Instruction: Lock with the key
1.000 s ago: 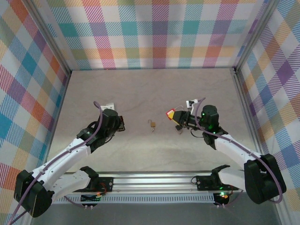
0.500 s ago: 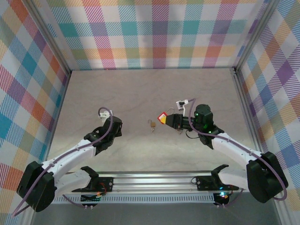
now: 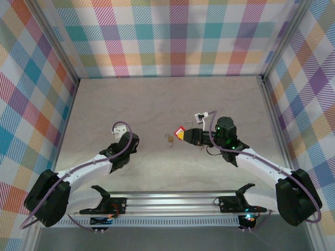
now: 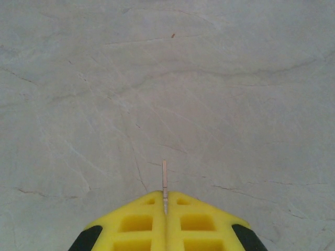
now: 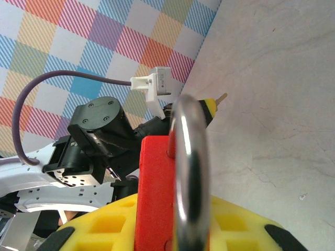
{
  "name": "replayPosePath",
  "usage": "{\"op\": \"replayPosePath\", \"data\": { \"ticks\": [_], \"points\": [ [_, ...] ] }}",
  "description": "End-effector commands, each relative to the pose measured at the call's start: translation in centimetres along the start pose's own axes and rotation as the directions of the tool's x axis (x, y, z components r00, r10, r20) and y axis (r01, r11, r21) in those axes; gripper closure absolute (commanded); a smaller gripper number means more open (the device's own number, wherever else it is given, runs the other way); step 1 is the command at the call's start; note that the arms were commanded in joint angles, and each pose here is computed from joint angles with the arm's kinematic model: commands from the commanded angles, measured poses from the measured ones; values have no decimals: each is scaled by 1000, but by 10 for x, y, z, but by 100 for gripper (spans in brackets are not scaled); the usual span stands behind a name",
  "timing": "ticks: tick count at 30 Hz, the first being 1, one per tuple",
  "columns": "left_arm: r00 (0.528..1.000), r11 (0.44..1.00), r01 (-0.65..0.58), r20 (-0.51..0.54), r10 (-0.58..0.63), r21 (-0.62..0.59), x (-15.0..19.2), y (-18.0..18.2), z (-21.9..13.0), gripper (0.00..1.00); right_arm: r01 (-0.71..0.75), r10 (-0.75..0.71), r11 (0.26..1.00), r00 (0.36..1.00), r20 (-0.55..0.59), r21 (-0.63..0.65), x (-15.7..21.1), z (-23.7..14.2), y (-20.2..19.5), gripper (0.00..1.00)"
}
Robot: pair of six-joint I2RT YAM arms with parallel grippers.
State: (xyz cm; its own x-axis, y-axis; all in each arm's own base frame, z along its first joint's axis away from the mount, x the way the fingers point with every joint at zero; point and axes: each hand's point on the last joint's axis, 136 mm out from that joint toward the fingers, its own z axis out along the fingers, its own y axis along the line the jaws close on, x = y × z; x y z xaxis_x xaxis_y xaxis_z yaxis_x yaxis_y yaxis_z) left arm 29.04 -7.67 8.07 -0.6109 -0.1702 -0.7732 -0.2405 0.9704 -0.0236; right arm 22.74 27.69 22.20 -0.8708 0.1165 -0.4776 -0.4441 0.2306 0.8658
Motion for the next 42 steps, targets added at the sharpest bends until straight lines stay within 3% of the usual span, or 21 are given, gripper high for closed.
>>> {"op": "replayPosePath", "data": {
  "ticks": [1,17,24,42],
  "points": [
    [999,999,44,10,-44,-11,4,0,8,100,85,-85,995,996,-3,-56,-6,3,19,100],
    [1000,999,28,12,-27,-43,20,-7,22,100,104,-106,992,994,-21,-66,-1,8,21,100],
    [1000,998,-23,-8,23,-51,26,-18,22,100,110,-112,991,993,-27,-71,1,10,22,100],
    [997,999,-10,-74,7,-48,51,-22,34,100,121,-123,990,992,-28,-75,3,11,25,100]
  ]
}}
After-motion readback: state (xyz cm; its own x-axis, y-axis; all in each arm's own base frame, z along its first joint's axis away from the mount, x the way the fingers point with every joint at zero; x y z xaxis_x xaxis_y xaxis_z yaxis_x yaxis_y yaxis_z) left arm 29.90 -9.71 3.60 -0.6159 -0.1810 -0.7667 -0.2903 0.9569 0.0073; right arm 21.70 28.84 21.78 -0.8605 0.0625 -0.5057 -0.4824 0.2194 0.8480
